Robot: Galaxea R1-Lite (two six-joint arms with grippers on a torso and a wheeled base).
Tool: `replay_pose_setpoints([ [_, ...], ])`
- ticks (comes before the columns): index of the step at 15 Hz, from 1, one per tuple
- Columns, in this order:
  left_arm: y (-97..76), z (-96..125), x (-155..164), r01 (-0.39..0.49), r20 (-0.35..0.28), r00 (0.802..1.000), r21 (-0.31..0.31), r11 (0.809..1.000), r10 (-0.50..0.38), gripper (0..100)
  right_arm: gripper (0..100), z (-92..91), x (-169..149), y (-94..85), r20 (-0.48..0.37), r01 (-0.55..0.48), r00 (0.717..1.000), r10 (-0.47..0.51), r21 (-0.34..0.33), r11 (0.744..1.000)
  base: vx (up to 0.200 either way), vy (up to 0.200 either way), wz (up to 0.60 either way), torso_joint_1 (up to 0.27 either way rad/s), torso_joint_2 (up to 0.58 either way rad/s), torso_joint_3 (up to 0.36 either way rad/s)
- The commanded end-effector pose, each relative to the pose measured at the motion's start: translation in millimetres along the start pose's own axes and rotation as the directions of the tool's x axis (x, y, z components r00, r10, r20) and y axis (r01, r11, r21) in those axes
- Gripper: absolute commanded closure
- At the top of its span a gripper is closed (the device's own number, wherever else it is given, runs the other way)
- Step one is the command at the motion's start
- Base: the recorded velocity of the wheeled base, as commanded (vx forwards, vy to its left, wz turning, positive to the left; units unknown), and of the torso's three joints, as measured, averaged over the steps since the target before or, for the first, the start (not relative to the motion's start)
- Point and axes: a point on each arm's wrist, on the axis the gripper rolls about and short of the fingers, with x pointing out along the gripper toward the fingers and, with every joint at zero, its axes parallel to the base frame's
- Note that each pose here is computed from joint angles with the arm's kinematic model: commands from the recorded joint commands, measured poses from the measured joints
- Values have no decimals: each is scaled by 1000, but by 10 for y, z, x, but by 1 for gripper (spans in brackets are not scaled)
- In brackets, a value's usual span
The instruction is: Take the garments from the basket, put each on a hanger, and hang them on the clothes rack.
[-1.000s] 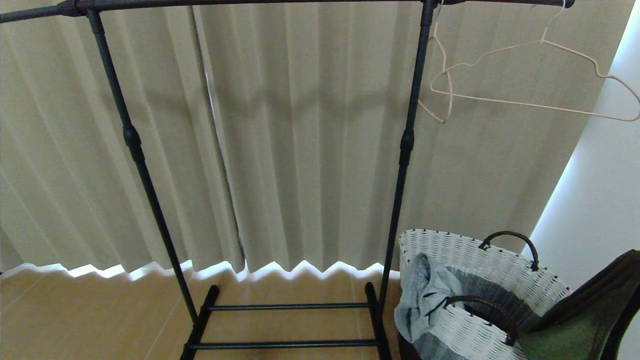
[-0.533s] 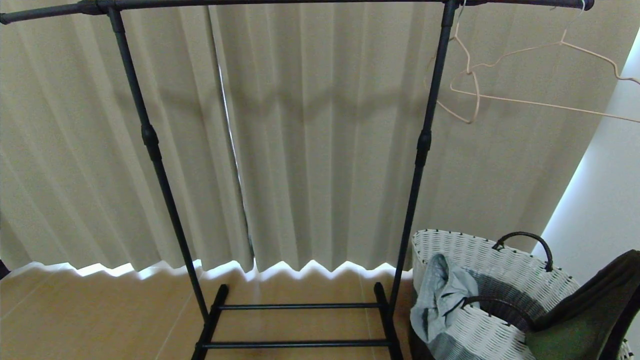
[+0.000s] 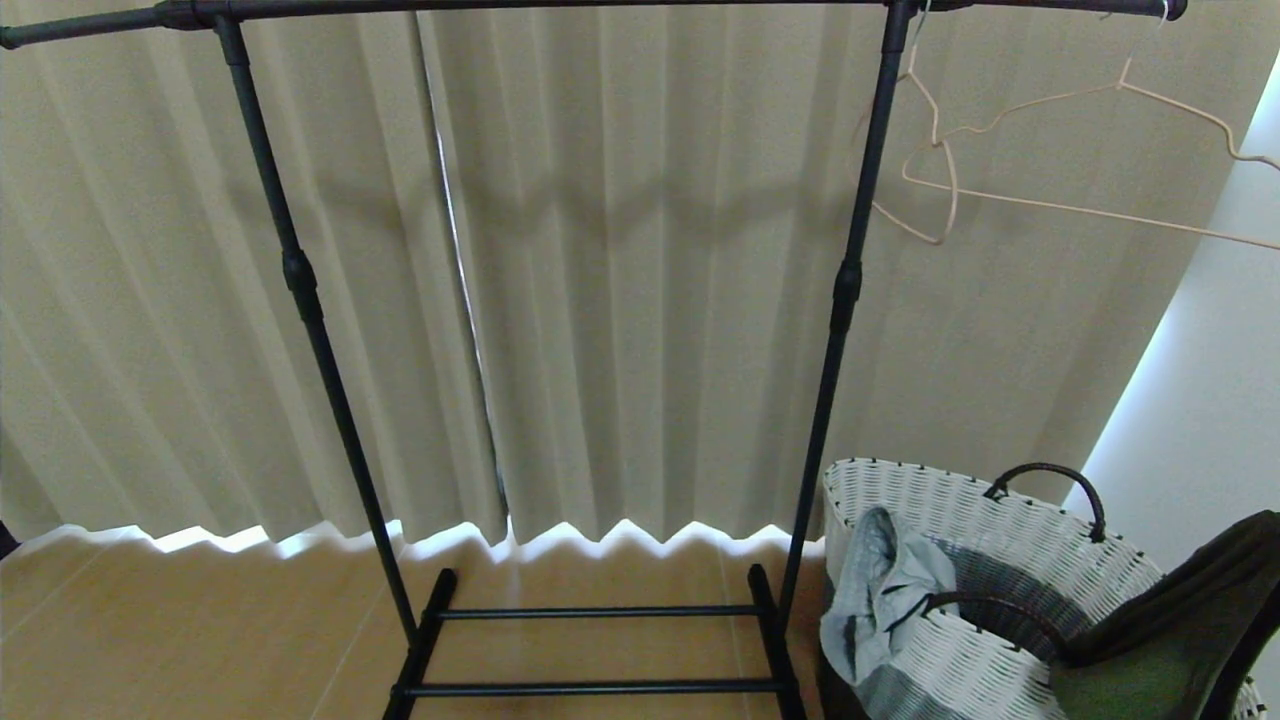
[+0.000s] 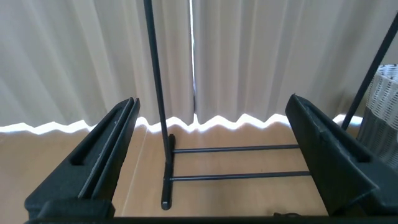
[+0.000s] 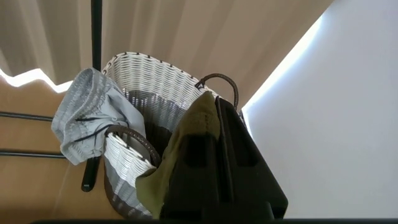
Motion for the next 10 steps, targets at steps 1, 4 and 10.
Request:
replay_pose_setpoints([
  [1, -5, 1, 2, 21, -1, 1000, 28, 999, -21, 0, 100, -22, -31, 6, 6, -5, 1000, 5, 0, 1000, 0, 0, 0, 0, 0, 0],
  [4, -20, 2, 0, 88, 5, 996, 37, 995, -88, 0, 100, -49, -110, 9, 3, -16, 1000, 16, 2, 1000, 0, 0, 0, 0, 0, 0],
  [10, -50, 158, -25, 259, 126, 956, 72, 963, -266, 0, 100, 48, -275, 25, 90, -87, 992, 87, -6, 996, 0, 0, 0, 0, 0, 0],
])
